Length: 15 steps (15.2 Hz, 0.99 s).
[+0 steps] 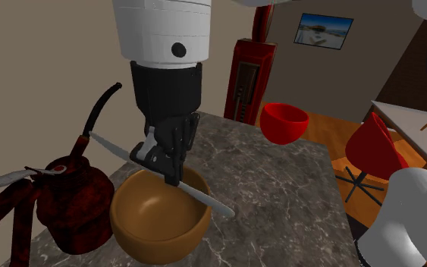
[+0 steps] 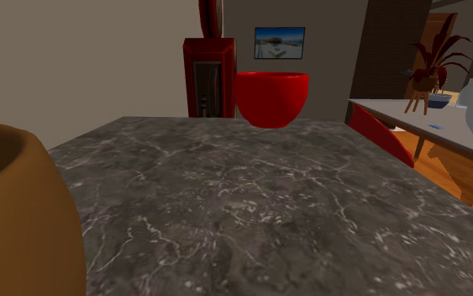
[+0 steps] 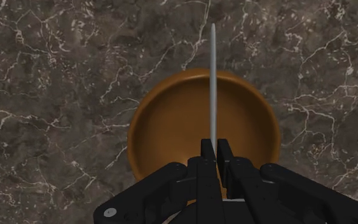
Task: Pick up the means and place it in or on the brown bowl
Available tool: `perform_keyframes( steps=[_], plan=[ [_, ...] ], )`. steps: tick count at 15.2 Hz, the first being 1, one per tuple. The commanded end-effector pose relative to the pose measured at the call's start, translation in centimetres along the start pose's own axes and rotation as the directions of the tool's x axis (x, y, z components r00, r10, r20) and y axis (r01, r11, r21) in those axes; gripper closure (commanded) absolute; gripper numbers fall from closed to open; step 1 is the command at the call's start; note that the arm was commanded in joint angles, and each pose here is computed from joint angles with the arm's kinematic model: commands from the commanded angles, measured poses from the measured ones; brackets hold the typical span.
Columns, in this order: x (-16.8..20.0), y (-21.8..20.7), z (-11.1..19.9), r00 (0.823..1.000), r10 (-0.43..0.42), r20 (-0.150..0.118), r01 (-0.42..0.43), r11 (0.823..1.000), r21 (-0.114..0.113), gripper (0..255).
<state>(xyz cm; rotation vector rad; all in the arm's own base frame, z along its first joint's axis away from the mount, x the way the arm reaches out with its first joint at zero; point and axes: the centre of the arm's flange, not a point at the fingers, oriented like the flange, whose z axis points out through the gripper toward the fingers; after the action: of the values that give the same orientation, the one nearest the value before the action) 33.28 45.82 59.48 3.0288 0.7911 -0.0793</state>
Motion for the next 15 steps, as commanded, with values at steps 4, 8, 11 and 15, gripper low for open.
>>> perform_keyframes(
  steps=[4,8,11,15],
  plan=[
    [0.1,0.0,2.5,1.0,0.0,0.0,0.0,1.0,0.0,255],
    [0.1,0.0,2.5,1.0,0.0,0.0,0.0,1.0,0.0,255],
    [0.1,0.0,2.5,1.0,0.0,0.0,0.0,1.0,0.0,255],
    [0.1,0.0,2.5,1.0,0.0,0.0,0.0,1.0,0.0,0]
  ],
)
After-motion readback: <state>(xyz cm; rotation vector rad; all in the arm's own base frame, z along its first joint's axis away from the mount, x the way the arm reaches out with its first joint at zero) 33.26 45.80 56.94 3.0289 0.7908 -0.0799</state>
